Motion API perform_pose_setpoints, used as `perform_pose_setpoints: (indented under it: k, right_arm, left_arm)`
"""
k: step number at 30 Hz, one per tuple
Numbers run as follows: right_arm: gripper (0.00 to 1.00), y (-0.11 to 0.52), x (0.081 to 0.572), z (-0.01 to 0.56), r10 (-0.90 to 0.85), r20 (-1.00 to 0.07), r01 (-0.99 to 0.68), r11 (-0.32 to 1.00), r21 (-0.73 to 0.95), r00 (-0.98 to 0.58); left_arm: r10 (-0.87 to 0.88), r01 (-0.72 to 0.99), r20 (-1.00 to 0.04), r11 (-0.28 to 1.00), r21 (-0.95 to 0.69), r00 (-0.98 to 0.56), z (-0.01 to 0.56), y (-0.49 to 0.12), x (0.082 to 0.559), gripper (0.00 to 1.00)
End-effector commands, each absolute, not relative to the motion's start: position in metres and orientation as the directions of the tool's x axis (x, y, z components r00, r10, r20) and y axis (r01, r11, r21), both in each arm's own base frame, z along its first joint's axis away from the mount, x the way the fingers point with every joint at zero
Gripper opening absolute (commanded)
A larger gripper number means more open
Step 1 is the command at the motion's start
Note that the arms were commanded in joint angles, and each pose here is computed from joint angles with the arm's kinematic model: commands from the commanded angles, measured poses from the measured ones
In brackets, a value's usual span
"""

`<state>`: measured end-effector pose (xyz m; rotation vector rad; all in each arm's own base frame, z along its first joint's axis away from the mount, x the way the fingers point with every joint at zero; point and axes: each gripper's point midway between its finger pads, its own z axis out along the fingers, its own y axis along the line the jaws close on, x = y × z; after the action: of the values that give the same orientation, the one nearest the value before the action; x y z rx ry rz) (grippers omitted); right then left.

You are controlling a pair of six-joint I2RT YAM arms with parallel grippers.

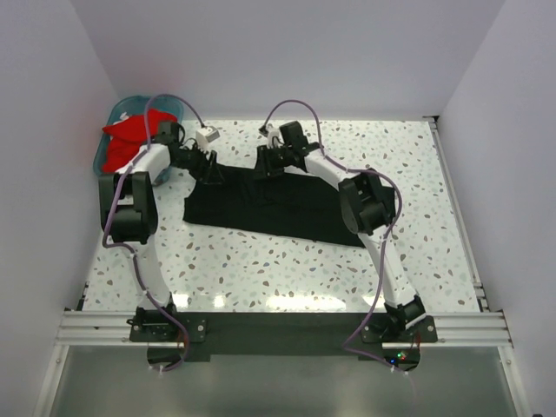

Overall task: Fold and stack the t-shirts
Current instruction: Fold the tshirt

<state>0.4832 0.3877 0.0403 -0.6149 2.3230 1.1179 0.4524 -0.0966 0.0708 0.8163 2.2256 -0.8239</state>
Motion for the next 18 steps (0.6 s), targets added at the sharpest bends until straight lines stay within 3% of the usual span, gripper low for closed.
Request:
perform_pose_setpoints:
  k: [1, 18]
  right_arm:
    - [0.37, 0.400, 0.506, 0.089, -0.102, -0.686, -0.628, 0.517, 0.582, -0.720]
    - [0.41, 0.375, 0.478, 0.087, -0.156, -0.637, -0.619, 0.490, 0.614, -0.755]
  left_arm:
    - [0.337, 0.756, -0.771, 0.596, -0.269, -0.540, 0.096, -0.095, 0.455, 0.60]
    - [0.334, 0.768, -0.776, 0.574, -0.283, -0.535, 0.095, -0.097, 0.457, 0.61]
